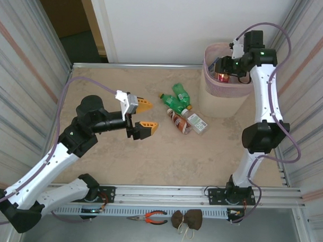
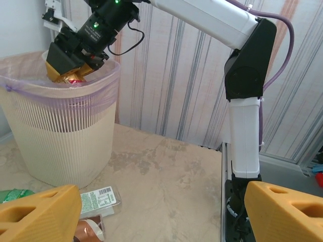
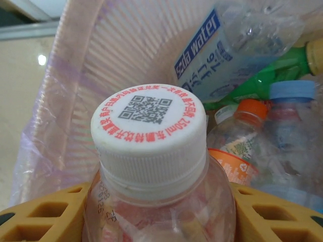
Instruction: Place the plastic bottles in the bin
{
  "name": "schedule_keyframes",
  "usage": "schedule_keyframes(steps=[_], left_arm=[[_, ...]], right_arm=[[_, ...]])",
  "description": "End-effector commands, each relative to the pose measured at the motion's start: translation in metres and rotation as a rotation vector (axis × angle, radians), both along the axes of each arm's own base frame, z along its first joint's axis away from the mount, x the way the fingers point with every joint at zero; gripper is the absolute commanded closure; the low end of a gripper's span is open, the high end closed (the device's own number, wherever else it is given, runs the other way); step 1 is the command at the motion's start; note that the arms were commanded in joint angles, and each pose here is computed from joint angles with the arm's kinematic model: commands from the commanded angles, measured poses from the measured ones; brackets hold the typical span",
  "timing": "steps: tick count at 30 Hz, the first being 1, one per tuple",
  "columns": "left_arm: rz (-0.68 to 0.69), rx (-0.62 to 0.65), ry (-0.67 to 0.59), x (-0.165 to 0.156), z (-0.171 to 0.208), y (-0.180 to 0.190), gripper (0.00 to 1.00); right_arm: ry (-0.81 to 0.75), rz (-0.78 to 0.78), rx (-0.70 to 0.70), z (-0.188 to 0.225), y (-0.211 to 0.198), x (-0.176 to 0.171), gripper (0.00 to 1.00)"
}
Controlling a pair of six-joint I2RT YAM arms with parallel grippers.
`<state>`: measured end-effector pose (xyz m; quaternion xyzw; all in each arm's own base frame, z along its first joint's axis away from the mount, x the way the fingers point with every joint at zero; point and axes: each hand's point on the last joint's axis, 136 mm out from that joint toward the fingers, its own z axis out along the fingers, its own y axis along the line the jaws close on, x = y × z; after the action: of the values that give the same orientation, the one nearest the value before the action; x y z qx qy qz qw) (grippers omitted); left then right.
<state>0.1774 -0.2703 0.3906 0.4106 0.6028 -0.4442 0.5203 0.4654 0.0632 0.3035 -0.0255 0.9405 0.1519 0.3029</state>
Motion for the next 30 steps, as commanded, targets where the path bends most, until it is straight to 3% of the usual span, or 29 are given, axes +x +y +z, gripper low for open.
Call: schedule_keyframes(steps=[1,20,24,26,30], left_arm=[[0.012,-0.005,0.006,0.003,-0.001,-0.001,0.16],[0.037,0.029,0.05,0.015,-0.009,-0.005,0.17],[0.036,0.037,0.061,0.016,-0.009,-0.005,0.17],[0.037,0.034,0.058,0.017,-0.008,-0.005,0.17],[0.059,0.036,0.071,0.02,-0.009,-0.003,0.17]], right_arm=[[0.076,0.089,-0.058,-0.017,0.011,-0.013,0.54],[0.376,0.091,-0.063,-0.117,0.013,-0.008,0.42],[0.344,0.078,-0.04,-0.103,0.013,-0.006,0.35],[0.295,0.074,-0.026,-0.088,0.014,-0.004,0.28],[0.2,0.044,0.035,-0.052,0.011,-0.001,0.23]])
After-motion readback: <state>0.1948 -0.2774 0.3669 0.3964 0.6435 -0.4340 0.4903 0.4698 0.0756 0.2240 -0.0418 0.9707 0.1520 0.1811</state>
